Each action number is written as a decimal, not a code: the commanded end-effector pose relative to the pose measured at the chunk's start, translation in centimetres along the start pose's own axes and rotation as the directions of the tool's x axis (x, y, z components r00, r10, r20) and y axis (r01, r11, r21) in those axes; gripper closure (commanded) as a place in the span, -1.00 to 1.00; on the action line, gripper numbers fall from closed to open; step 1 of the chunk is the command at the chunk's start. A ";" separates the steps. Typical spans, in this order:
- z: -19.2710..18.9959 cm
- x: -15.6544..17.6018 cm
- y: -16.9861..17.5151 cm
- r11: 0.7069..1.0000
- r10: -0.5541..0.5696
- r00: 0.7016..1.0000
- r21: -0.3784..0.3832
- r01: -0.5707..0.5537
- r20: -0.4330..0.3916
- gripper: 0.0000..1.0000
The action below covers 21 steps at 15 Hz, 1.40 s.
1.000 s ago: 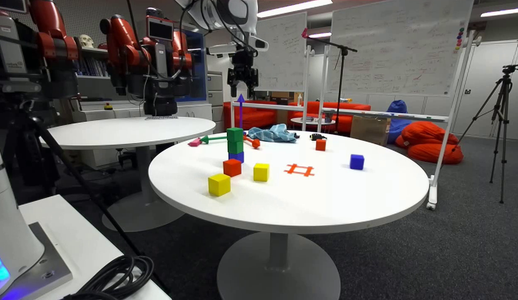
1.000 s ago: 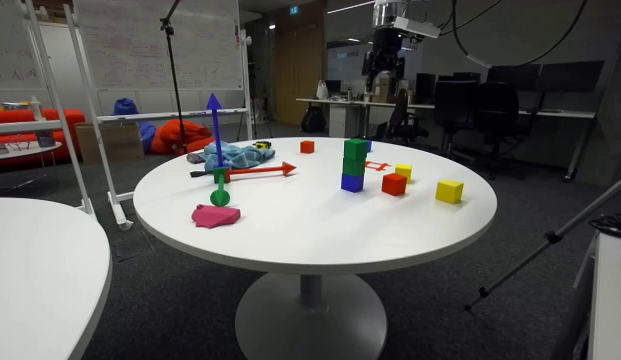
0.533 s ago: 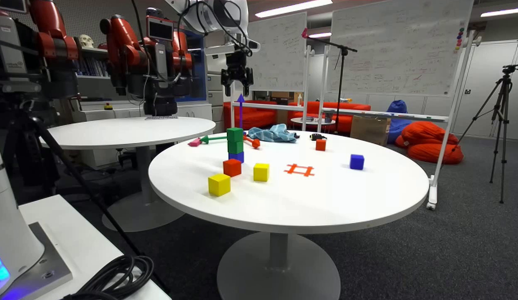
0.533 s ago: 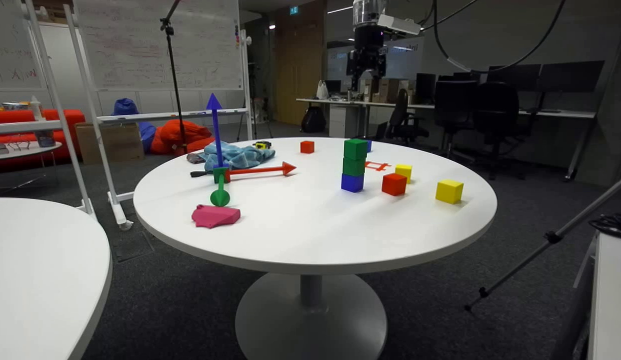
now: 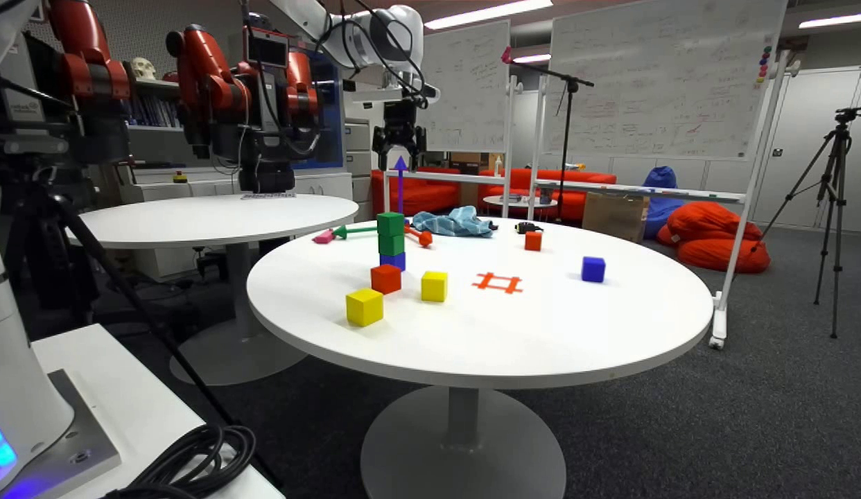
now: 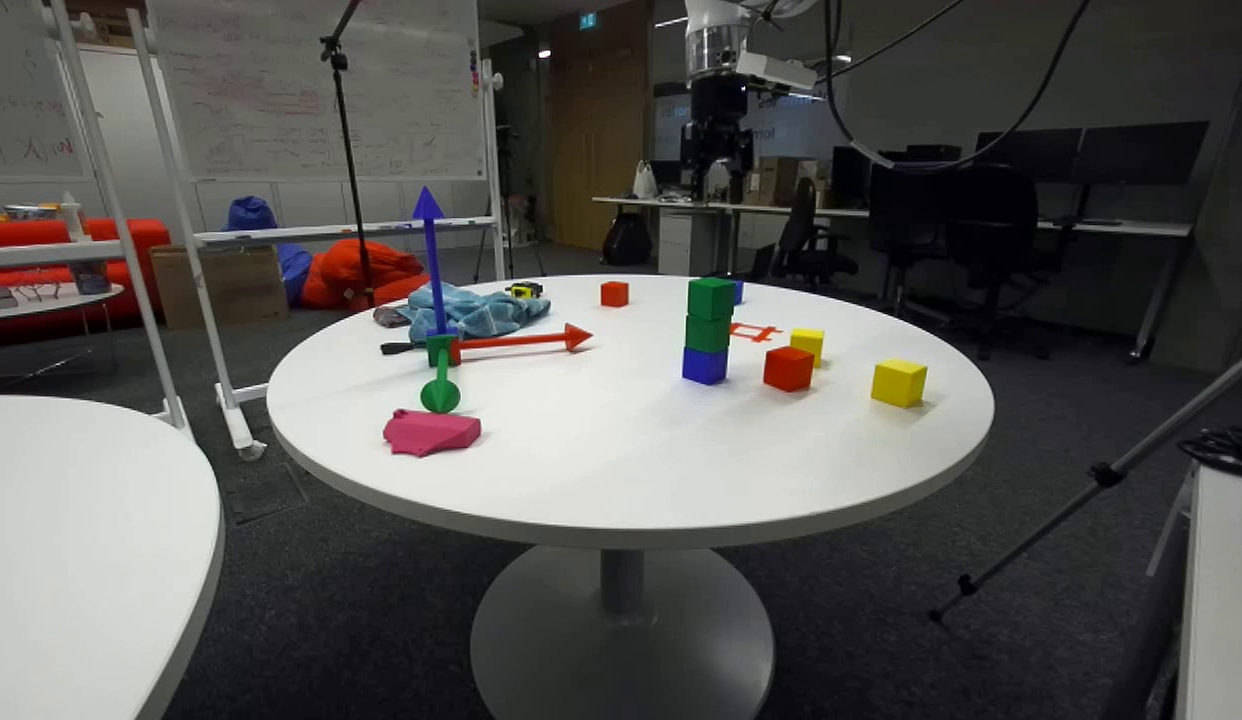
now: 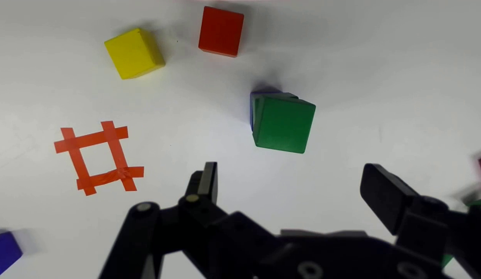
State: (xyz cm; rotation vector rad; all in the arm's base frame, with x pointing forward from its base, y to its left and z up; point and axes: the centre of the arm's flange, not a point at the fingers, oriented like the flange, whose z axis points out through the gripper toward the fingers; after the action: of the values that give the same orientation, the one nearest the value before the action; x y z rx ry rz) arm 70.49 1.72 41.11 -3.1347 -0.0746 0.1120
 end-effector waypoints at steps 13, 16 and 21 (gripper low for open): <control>6.7 2.8 0.3 0.983 -0.015 0.988 0.181 -0.014 0.155 -1.00; 8.4 2.6 0.9 0.979 -0.005 0.985 0.200 -0.031 0.175 -1.00; 9.4 2.7 1.3 0.976 0.001 0.982 0.213 -0.042 0.190 -1.00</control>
State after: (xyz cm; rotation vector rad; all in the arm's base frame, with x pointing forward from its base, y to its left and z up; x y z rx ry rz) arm 72.59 1.01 31.45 -2.9389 -0.0080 0.3680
